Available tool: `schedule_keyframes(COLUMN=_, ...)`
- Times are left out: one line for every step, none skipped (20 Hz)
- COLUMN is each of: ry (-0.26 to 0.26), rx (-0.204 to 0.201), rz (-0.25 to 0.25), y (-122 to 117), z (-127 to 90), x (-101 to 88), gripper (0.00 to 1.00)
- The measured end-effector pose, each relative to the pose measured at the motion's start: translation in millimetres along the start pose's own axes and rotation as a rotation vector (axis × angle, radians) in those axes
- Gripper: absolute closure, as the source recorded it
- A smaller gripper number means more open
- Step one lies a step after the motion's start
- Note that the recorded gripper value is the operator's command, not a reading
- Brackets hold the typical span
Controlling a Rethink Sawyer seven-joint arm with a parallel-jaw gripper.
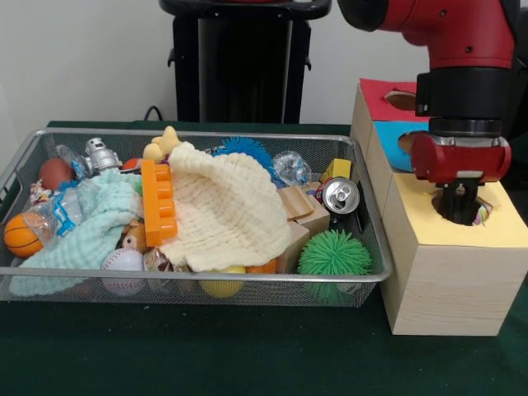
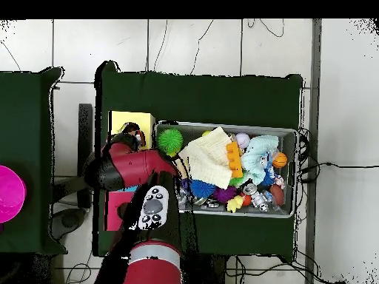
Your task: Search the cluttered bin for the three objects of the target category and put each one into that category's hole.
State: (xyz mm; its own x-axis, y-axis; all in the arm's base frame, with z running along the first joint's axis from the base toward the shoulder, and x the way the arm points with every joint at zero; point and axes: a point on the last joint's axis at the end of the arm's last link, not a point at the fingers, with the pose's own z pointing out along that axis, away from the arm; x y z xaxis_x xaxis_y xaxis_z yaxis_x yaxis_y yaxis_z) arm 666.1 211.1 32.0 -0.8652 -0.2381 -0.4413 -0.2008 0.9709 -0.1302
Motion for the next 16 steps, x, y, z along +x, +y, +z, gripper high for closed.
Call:
schedule_keyframes(ry=0.006, rx=0.001, rz=-0.004, y=1.6, z=2.2, x=3.6, gripper=1.0)
schedule_keyframes(ry=0.012, rx=0.002, rz=-0.009, y=2.9, z=4.2, x=7.2, gripper=1.0)
schedule_keyframes(ry=0.011, rx=0.006, rz=-0.013, y=3.7, z=4.4, x=7.5, gripper=1.0)
schedule_keyframes(ry=0.009, rx=0.01, rz=-0.018, y=3.9, z=4.0, x=7.3, gripper=1.0)
schedule_keyframes(ry=0.008, rx=0.016, rz=-0.024, y=3.7, z=3.2, x=7.2, gripper=1.0)
schedule_keyframes(ry=0.008, rx=0.021, rz=-0.028, y=3.3, z=2.7, x=7.6, gripper=1.0)
schedule_keyframes(ry=0.008, rx=0.025, rz=-0.032, y=2.8, z=2.2, x=8.1, gripper=1.0)
schedule_keyframes(ry=0.009, rx=0.032, rz=-0.037, y=1.4, z=1.4, x=9.2, gripper=1.0)
schedule_keyframes(ry=0.01, rx=0.036, rz=-0.039, y=0.1, z=1.0, x=9.4, gripper=1.0)
schedule_keyframes(ry=0.01, rx=0.042, rz=-0.04, y=-2.5, z=0.5, x=9.6, gripper=1.0)
schedule_keyframes(ry=0.01, rx=0.044, rz=-0.038, y=-4.5, z=0.6, x=9.6, gripper=1.0)
schedule_keyframes(ry=0.011, rx=0.045, rz=-0.038, y=-5.5, z=0.7, x=9.7, gripper=1.0)
schedule_keyframes(ry=0.011, rx=0.046, rz=-0.036, y=-6.6, z=0.8, x=9.5, gripper=1.0)
schedule_keyframes(ry=0.01, rx=0.047, rz=-0.033, y=-8.7, z=0.6, x=8.8, gripper=1.0)
schedule_keyframes(ry=0.008, rx=0.048, rz=-0.031, y=-10.1, z=0.1, x=7.8, gripper=1.0)
schedule_keyframes(ry=0.006, rx=0.049, rz=-0.029, y=-11.4, z=-0.7, x=6.4, gripper=1.0)
